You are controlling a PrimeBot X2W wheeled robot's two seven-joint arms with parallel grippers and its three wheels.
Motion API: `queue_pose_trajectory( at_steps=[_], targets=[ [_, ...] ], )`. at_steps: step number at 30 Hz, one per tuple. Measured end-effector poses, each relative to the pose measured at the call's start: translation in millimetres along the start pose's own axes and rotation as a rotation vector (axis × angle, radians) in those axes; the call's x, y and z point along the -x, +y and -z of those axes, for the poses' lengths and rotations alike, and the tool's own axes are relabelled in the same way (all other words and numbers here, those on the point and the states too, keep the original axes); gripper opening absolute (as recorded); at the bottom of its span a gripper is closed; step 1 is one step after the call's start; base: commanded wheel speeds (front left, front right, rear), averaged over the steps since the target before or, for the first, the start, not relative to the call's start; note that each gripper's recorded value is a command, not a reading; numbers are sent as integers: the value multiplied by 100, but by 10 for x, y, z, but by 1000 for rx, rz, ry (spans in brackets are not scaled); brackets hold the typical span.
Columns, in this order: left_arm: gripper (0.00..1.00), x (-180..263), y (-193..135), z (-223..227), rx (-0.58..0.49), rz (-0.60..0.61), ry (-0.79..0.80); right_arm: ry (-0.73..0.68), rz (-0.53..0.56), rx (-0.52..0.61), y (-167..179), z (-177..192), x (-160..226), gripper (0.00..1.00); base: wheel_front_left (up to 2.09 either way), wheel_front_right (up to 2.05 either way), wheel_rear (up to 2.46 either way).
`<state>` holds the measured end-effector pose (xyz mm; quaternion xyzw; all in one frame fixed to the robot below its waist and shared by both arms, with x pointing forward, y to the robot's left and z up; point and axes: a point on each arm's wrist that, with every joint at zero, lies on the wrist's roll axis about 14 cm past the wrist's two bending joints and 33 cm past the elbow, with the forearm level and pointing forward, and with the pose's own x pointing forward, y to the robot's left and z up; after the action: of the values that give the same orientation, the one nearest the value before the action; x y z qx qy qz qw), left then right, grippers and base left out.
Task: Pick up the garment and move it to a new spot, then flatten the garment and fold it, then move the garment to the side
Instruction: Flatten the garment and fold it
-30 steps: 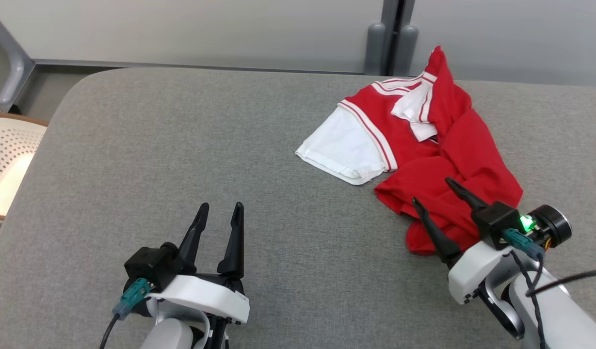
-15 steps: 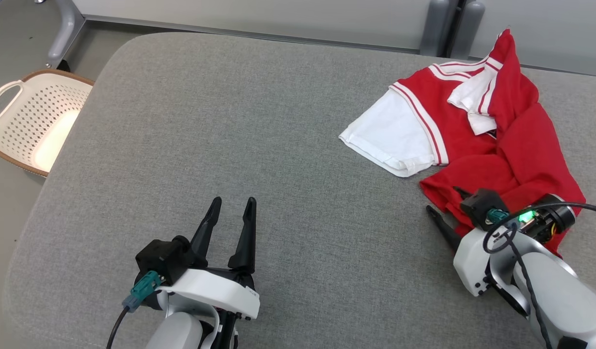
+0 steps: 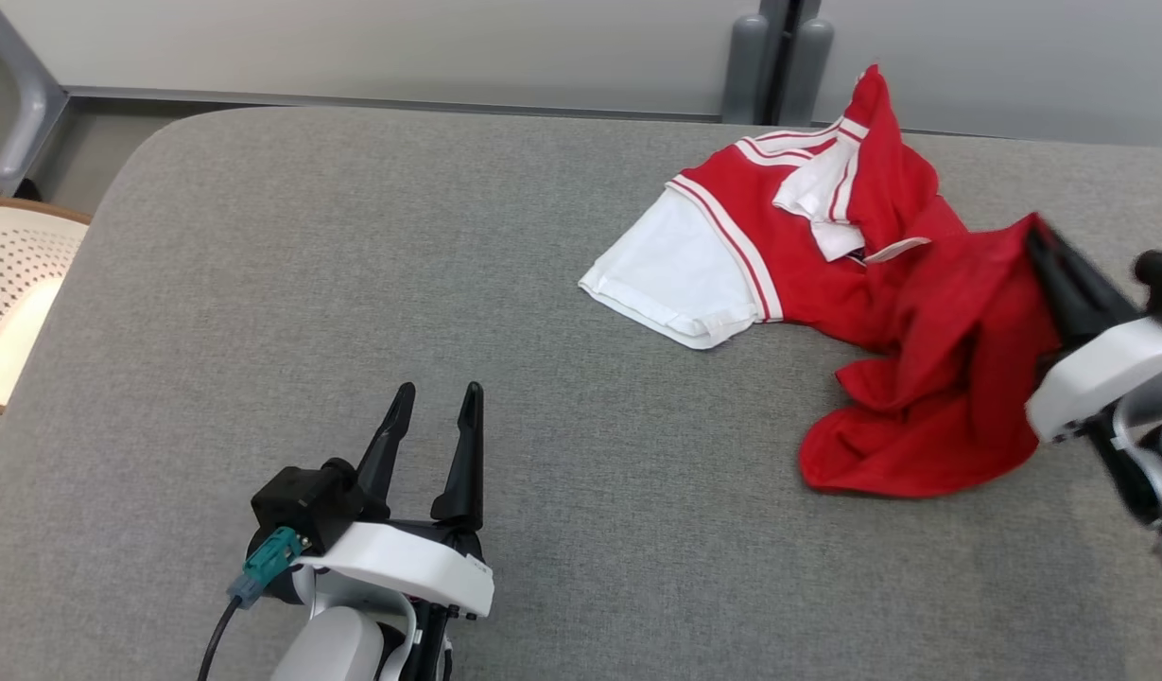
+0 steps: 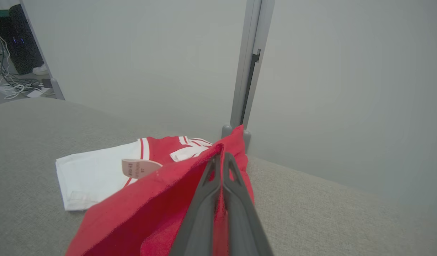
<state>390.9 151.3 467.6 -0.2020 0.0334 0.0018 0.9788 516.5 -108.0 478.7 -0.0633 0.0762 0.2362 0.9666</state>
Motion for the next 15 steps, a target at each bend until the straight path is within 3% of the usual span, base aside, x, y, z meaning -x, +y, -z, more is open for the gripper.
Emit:
queue_pose_trajectory(
  at_steps=[5, 15],
  targets=[
    [100, -71, -143, 41, 2, 44, 11, -28, 196, -9, -808, -217, 233, 0, 0, 0, 0],
    [100, -83, -103, 133, -10, 41, 40, 9, 411, 42, -1632, -342, 267, 0, 0, 0, 0]
  ],
)
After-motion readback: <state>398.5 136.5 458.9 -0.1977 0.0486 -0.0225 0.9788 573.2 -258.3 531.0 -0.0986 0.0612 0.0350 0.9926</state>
